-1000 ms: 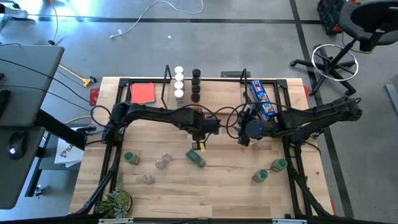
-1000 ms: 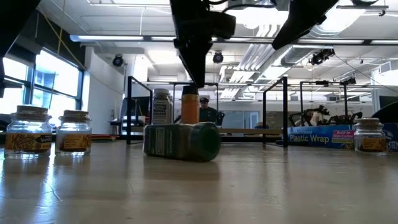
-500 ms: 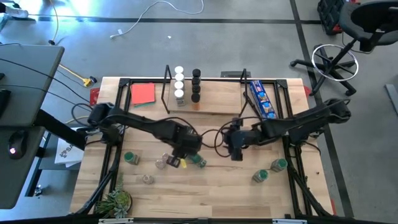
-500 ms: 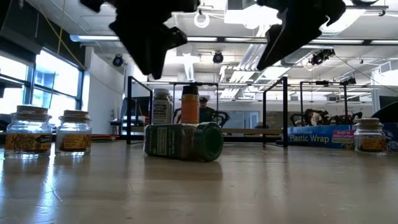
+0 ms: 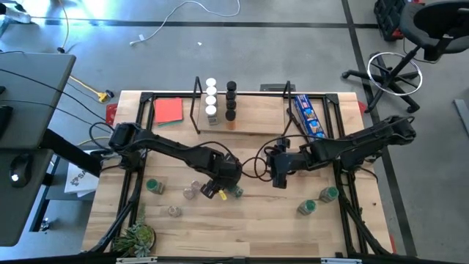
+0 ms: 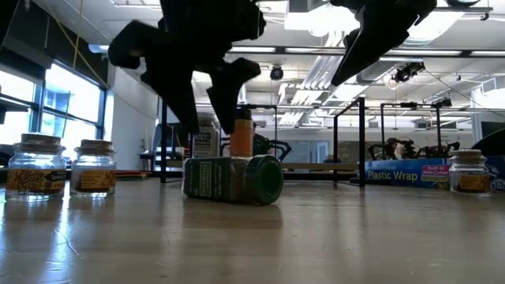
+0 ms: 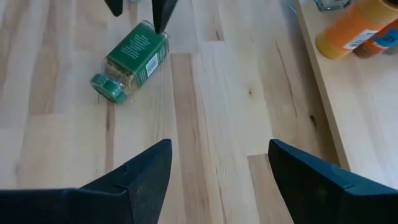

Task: Shelf spices
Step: Put the green seasoning bottle on the shelf

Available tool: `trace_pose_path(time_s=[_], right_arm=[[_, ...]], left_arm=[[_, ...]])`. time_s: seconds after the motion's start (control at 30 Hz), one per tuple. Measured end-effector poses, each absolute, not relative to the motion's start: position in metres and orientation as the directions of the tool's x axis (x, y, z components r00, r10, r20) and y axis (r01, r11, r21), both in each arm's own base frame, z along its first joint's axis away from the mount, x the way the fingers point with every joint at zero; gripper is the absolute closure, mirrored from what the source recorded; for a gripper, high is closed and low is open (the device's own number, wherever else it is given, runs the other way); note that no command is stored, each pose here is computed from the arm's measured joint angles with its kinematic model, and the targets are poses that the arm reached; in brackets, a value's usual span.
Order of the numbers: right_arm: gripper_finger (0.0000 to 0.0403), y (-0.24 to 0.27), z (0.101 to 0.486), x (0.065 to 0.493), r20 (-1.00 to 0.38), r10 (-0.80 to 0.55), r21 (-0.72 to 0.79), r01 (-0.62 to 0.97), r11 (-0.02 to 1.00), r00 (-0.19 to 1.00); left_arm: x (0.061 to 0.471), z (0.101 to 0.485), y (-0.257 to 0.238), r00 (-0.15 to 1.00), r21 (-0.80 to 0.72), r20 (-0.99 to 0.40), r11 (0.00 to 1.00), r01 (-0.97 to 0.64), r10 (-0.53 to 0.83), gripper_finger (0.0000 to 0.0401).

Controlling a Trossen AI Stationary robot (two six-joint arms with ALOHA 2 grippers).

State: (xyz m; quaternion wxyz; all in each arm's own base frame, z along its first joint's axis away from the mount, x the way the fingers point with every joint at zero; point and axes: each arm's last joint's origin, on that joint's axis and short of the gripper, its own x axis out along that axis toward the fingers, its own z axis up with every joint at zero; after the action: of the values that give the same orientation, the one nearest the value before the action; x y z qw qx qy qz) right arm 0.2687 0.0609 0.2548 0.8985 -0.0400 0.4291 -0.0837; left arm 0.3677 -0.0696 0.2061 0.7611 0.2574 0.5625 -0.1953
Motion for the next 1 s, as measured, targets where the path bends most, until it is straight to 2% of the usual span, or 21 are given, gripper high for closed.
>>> trace_pose_path(time_s=[0.17, 0.4, 0.53, 0.7, 0.8, 0.9, 1.0], right_arm=[[0.0142, 0.061, 0.255, 0.269, -0.765, -0.188, -0.136, 0.131, 0.982, 0.616], [0.0142, 0.061, 0.255, 0.269, -0.765, -0.187, -0.129, 0.138, 0.982, 0.616], [0.0142, 0.062, 0.255, 0.271, -0.746, -0.203, -0.146, 0.142, 0.979, 0.634], [0.0142, 0.069, 0.254, 0.273, -0.721, -0.242, -0.190, 0.150, 0.970, 0.649], [0.0142, 0.074, 0.254, 0.272, -0.718, -0.231, -0.200, 0.123, 0.972, 0.656], [0.0142, 0.078, 0.251, 0.272, -0.684, -0.241, -0.223, 0.117, 0.968, 0.689], [0.0142, 0.078, 0.233, 0.272, -0.637, -0.219, -0.209, 0.108, 0.972, 0.739]], left_arm=[[0.375, 0.187, -0.066, 0.253, 0.152, -0.967, 0.793, 0.589, -0.003, 0.0084], [0.383, 0.154, -0.061, 0.176, 0.115, -0.984, 0.831, 0.543, 0.022, 0.0084], [0.384, 0.146, -0.061, 0.177, 0.093, -0.984, 0.861, 0.499, 0.004, 0.0123], [0.376, 0.145, -0.054, 0.228, 0.083, -0.974, 0.924, 0.373, -0.005, 0.0215], [0.364, 0.149, -0.049, 0.311, 0.086, -0.950, 0.955, 0.283, -0.007, 0.0215], [0.350, 0.165, -0.042, 0.498, 0.080, -0.867, 0.983, 0.163, -0.012, 0.0215], [0.334, 0.180, -0.037, 0.694, 0.031, -0.720, 0.998, 0.052, -0.014, 0.0215]])
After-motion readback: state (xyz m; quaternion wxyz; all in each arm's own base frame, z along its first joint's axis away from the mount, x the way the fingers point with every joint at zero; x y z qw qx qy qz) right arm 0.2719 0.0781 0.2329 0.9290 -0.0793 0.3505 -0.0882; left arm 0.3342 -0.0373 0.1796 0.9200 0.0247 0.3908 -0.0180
